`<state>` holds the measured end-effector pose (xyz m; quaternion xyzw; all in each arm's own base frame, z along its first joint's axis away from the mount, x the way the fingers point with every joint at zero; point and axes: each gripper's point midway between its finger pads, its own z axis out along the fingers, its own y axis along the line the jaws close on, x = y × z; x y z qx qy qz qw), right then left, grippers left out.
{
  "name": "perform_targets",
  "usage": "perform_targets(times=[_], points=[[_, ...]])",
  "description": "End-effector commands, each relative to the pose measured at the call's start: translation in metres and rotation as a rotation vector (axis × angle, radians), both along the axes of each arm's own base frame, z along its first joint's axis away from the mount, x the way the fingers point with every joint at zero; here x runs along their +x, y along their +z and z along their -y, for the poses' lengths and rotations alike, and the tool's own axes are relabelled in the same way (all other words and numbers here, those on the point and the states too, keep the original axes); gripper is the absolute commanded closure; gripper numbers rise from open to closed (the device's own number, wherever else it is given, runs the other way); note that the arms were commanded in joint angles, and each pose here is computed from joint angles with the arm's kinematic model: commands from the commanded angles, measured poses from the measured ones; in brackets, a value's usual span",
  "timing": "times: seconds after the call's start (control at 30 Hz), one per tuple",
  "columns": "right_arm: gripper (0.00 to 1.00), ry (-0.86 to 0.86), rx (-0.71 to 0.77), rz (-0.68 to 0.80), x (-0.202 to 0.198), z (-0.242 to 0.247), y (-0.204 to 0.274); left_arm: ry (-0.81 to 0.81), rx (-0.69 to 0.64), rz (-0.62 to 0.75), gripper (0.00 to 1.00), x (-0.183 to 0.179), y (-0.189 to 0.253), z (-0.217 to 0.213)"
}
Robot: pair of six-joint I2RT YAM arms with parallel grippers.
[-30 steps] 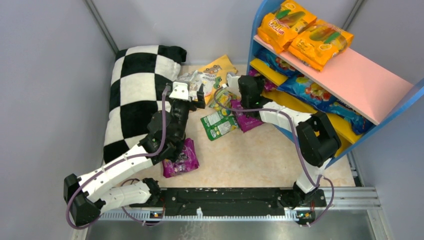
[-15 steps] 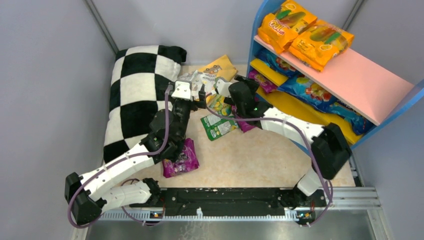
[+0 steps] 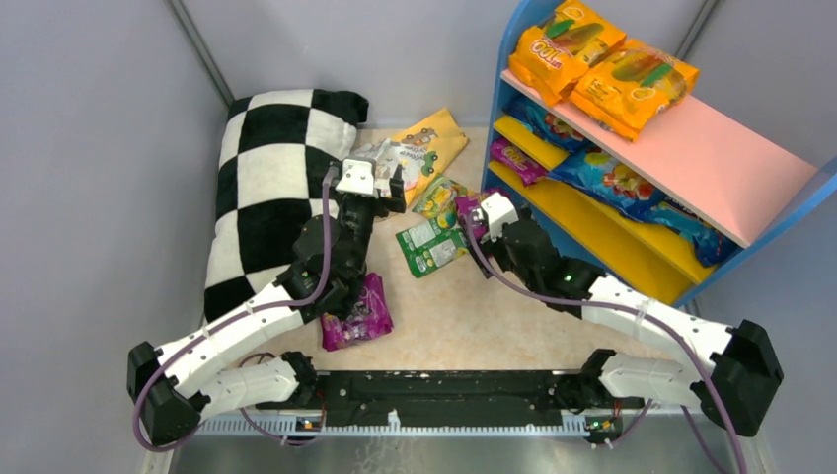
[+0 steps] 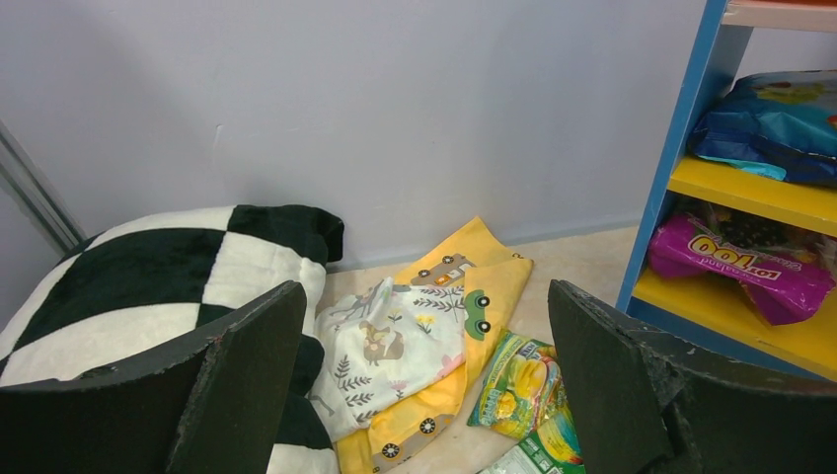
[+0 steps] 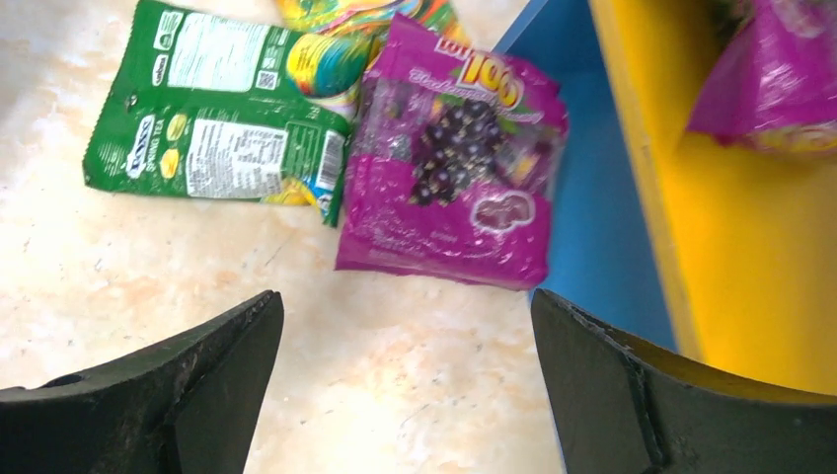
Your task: Place and organize the candy bags onto the shelf
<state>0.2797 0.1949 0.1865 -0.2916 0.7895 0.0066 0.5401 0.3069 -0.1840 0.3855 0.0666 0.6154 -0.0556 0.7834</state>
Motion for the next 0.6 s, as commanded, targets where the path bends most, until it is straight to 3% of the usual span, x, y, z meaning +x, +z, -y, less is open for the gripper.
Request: perform_targets(times=[0.0,0.2,0.37,0.43,0.5,0.57], points=[[0.03,-0.043,0.111,-0.077,-0.003,-0.01,-0.012,0.009,-0.072,0.045,0.01,-0.003,0.026,-0.007],[0.04,-0.093,0.229,-0.169,0.021,-0.014,-0.029,0.01,-0.071,0.045,0.01,-0.003,0.026,-0.008],[0.14,-0.13,0.235,-0.169,0.054,-0.027,-0.025,0.003,-0.067,0.041,0.01,-0.002,0.024,-0.004],[0.25,-0.151,0.206,-0.169,0.068,-0.03,-0.031,0.002,-0.068,0.041,0.01,-0.002,0.025,-0.004],[0.43,-0.159,0.172,-0.199,0.081,-0.03,-0.046,0.002,-0.068,0.041,0.01,-0.002,0.024,-0.004],[0.47,-0.174,0.148,-0.21,0.089,-0.032,-0.054,0.004,-0.066,0.041,0.01,-0.002,0.024,-0.005]])
